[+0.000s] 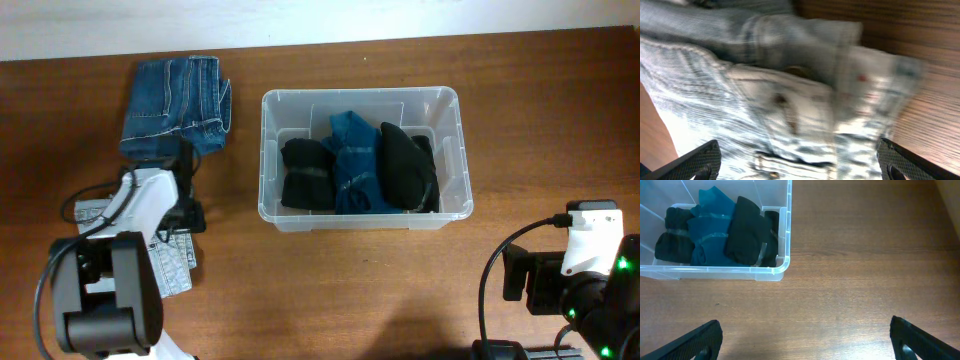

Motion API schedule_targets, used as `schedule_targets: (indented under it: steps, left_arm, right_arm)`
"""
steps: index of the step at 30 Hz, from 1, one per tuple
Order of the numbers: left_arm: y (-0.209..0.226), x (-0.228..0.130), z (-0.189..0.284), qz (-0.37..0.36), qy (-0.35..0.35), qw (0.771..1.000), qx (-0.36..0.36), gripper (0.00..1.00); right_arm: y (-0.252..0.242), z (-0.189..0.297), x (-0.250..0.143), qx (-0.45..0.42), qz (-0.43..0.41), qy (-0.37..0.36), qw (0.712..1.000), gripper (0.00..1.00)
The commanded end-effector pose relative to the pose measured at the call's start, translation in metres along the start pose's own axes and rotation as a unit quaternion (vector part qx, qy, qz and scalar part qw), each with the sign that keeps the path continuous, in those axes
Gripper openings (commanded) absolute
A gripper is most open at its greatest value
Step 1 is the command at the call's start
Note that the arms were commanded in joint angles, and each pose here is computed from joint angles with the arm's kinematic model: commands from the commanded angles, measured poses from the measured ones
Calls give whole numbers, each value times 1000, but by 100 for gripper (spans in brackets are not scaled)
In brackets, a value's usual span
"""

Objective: Pack container
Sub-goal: 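Lower the left gripper onto the light-blue jeans waistband and grasp it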

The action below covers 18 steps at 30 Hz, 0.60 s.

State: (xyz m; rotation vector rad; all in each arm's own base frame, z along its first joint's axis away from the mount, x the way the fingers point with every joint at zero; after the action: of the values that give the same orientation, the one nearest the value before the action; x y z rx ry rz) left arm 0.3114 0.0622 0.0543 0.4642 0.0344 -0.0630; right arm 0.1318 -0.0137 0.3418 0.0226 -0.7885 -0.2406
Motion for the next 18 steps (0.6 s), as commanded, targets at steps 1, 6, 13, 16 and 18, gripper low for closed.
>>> schedule_targets:
  steps: [1,6,13,16,18]
  left_arm:
    - [-1,5,15,1,-25,1000,16,99]
    - [-4,3,15,-5,-20,1000,15,99]
    - [-11,8,16,-9,-34,999,0,99]
    - [-18,10,17,-20,-40,999,-15,99]
    - [-17,10,18,-21,-40,999,-8,99]
  right_arm:
    - [0,4,2,-2,2,-10,1000,98]
    - [0,4,2,-2,2,-10,1000,98]
    - [0,4,2,-2,2,-10,1000,98]
    - [0,4,2,-2,2,-10,1000,98]
    - [0,4,2,-2,2,-10,1000,98]
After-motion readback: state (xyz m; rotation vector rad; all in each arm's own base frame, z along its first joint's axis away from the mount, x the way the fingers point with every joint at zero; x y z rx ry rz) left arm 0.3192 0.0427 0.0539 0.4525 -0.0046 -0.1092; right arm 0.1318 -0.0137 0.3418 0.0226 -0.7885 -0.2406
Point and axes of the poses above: each gripper's point midway between its finger pads, its own z axis back along the fingers, its own y axis along the line the jaws close on, x = y × z, the point moved 3 cm from there along z, back along the fingers, and after that the axes turned 13 degrees about -z, right-handed, at the moved point
